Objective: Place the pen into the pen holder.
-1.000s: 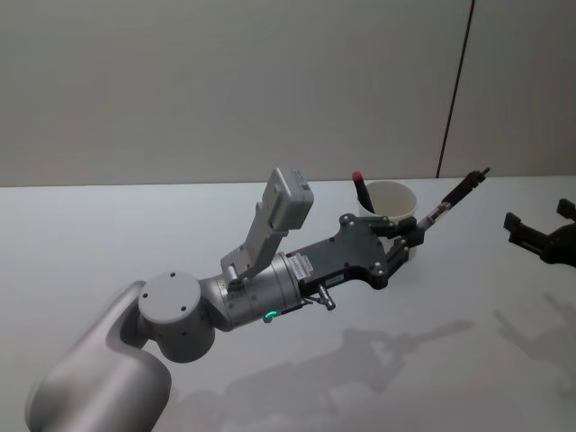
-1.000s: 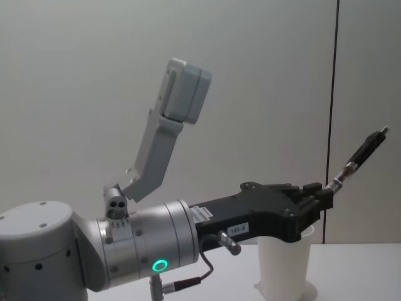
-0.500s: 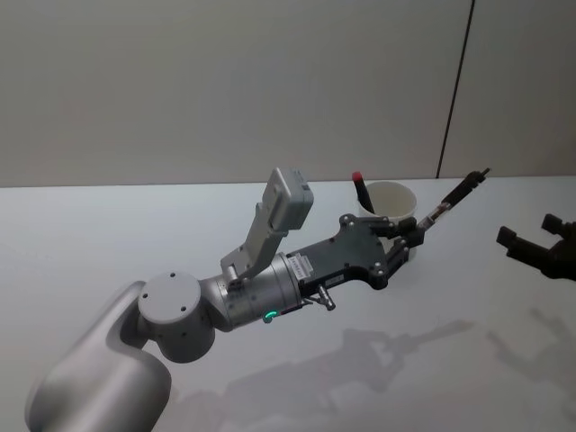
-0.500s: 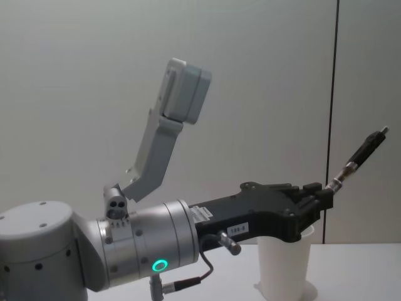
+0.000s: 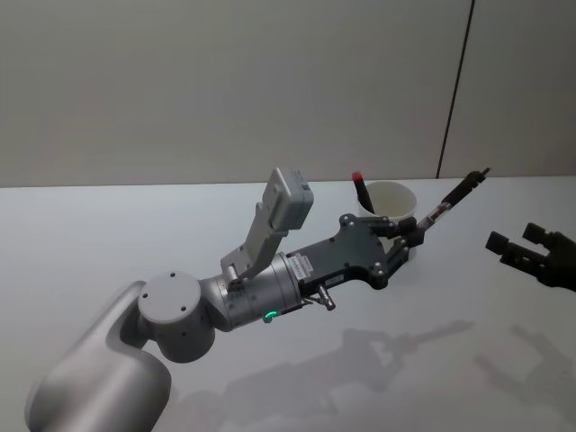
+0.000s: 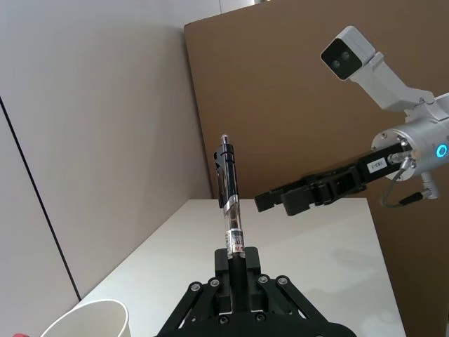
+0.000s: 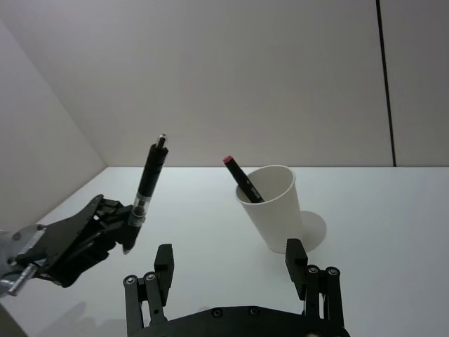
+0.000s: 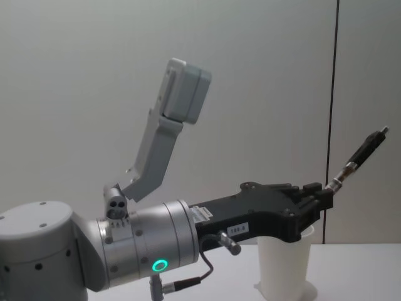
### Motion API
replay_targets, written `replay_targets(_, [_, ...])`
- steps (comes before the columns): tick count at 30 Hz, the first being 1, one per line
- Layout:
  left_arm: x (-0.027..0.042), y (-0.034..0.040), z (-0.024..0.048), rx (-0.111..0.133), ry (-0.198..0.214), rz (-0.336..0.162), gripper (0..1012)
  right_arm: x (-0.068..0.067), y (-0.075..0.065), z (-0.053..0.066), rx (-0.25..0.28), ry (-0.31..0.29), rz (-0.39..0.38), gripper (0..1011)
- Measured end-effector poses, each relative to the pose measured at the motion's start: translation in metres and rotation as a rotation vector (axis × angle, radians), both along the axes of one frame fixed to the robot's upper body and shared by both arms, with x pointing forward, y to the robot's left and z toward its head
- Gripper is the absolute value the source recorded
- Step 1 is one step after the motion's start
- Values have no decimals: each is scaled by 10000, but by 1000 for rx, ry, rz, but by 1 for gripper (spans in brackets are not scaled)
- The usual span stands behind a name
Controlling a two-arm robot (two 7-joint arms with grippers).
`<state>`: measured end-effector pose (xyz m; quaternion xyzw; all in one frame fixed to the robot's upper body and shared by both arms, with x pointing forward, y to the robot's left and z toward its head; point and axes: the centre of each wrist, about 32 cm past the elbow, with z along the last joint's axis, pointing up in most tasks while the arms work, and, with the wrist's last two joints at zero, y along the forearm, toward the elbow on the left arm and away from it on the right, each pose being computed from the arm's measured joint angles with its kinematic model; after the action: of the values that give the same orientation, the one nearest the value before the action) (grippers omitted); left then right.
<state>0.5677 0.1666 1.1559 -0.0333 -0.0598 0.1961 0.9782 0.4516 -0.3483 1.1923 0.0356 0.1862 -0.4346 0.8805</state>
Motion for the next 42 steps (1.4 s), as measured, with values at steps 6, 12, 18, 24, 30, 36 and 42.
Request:
replay_targets(6, [0, 0, 0, 0, 0, 0, 137, -18, 23, 35, 50, 19, 23, 1002])
replay_targets(12, [0, 0, 0, 0, 0, 0, 137, -21, 65, 64, 85, 36, 29, 1001])
replay_targets(18, [0, 0, 0, 0, 0, 0, 138, -14, 120, 97, 117, 53, 30, 1001])
replay_targets(24, [0, 0, 0, 0, 0, 0, 138, -7, 171, 130, 140, 63, 34, 1001])
replay_targets(30, [0, 0, 0, 0, 0, 0, 138, 1, 232, 169, 162, 63, 38, 1002])
replay_targets(36, [0, 0, 0, 0, 0, 0, 137, 7, 295, 207, 179, 60, 36, 1002])
replay_targets(42, [0, 0, 0, 0, 0, 0, 137, 13, 370, 247, 191, 56, 27, 1002])
